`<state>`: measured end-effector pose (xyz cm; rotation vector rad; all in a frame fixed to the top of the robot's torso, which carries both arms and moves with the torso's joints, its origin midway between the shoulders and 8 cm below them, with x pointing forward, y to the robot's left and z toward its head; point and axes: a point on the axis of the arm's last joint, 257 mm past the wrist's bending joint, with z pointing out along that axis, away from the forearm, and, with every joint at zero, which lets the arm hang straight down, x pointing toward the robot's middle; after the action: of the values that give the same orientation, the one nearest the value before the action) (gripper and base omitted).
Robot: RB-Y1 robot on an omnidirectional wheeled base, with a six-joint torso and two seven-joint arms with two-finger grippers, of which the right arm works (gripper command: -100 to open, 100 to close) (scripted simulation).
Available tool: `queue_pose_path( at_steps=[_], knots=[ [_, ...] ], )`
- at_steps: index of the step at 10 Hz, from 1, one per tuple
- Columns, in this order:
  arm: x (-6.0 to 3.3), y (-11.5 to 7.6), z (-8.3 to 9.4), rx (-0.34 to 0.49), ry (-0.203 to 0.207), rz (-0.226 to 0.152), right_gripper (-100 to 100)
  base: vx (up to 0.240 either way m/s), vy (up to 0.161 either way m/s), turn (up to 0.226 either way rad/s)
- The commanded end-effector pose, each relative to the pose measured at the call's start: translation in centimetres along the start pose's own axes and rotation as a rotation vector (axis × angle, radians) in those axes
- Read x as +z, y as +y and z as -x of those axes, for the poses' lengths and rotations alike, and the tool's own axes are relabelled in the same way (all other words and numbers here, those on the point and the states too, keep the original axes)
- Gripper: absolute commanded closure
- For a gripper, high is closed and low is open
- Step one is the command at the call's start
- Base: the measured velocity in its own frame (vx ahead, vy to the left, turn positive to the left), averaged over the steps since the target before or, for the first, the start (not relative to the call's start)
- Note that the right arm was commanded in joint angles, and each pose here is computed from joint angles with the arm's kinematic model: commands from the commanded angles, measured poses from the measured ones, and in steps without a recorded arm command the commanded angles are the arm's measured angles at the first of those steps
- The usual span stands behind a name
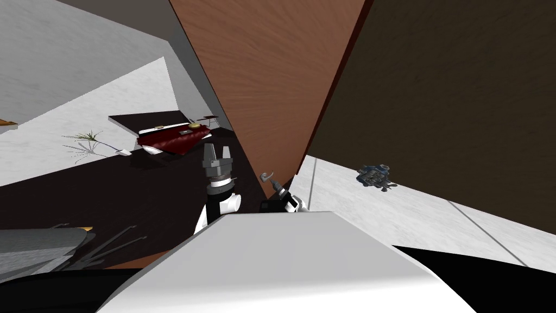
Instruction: Push the door open
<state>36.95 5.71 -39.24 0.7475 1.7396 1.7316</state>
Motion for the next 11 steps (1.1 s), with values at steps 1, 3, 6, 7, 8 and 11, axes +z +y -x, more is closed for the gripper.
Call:
queue_pose_path(
  at_steps=[1, 3, 6, 7, 8, 11],
  knots=[
    [0.0, 0.0, 0.0, 0.0, 0.0, 0.0, 100, 0.0, 0.0, 0.0],
    [-0.25, -0.1, 0.7, -0.001, -0.016, -0.003, -100, -0.067, -0.023, -0.067],
    [-0.23, 0.0, 1.2, 0.005, -0.034, 0.0, -100, -0.199, -0.071, -0.081],
    [-0.24, 0.0, 1.1, 0.003, -0.029, -0.001, -100, -0.083, -0.031, -0.013],
    [-0.39, -0.2, 1.4, -0.001, -0.035, -0.003, -100, 0.054, 0.069, 0.04],
    [-0.43, -0.2, 1.6, -0.005, -0.041, -0.002, -100, 0.135, 0.119, 0.016]
  ],
)
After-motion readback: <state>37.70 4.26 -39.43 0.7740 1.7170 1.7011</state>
